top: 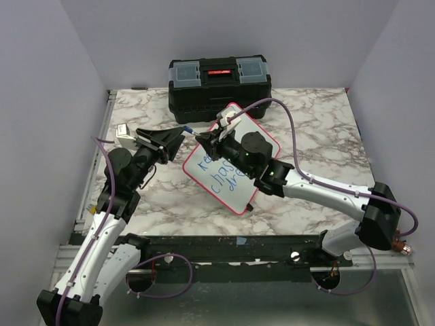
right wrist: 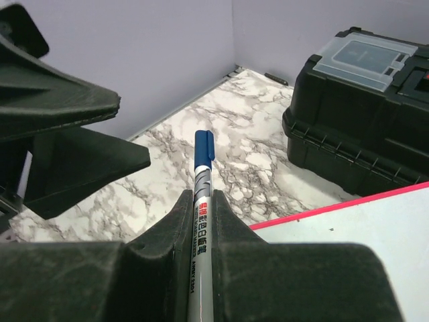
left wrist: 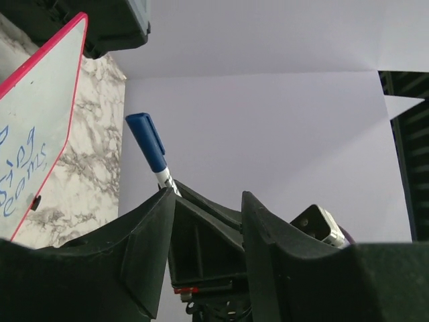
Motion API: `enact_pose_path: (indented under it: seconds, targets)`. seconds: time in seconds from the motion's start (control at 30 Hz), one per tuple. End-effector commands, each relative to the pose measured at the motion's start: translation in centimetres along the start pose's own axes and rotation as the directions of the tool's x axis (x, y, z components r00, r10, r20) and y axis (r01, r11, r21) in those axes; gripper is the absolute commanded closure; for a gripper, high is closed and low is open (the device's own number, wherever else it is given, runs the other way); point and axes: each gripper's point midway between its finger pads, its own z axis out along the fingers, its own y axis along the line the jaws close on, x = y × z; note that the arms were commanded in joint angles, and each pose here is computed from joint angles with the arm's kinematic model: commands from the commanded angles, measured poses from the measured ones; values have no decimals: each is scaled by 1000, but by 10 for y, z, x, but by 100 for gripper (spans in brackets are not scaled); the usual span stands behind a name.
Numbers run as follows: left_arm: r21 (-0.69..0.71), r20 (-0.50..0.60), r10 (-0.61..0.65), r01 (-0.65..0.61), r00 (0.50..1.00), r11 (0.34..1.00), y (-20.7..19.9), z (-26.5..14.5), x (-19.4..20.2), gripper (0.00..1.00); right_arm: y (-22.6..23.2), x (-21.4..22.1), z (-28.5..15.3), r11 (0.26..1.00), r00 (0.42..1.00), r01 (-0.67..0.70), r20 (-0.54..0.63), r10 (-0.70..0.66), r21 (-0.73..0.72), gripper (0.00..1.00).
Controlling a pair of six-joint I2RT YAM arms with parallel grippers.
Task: Write a sentence on the whiteboard
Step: Insert the whiteboard marker without the cap into the pen cap, then pass from the right arm to the left
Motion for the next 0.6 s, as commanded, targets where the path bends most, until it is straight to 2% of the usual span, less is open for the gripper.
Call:
enact_pose_path:
  seconds: [0.0,0.07,0.17,0.57]
  targets:
    - [185,26,112,-115,993,976,-25,-10,1,51,-5,-35,-18,991,987,-128,100,124,35,99]
    - [223,43,143,-149,989,963,-28,-12,0,43,-7,-42,-24,984,978,-173,123,166,47,99]
    - [280,43,176,-181,983,943,-30,-14,3,38,-7,-50,-31,973,964,-229,148,222,36,99]
    - [494,38,225,-213,974,843,-49,-25,14,37,12,-68,-42,933,916,-351,174,360,-83,99]
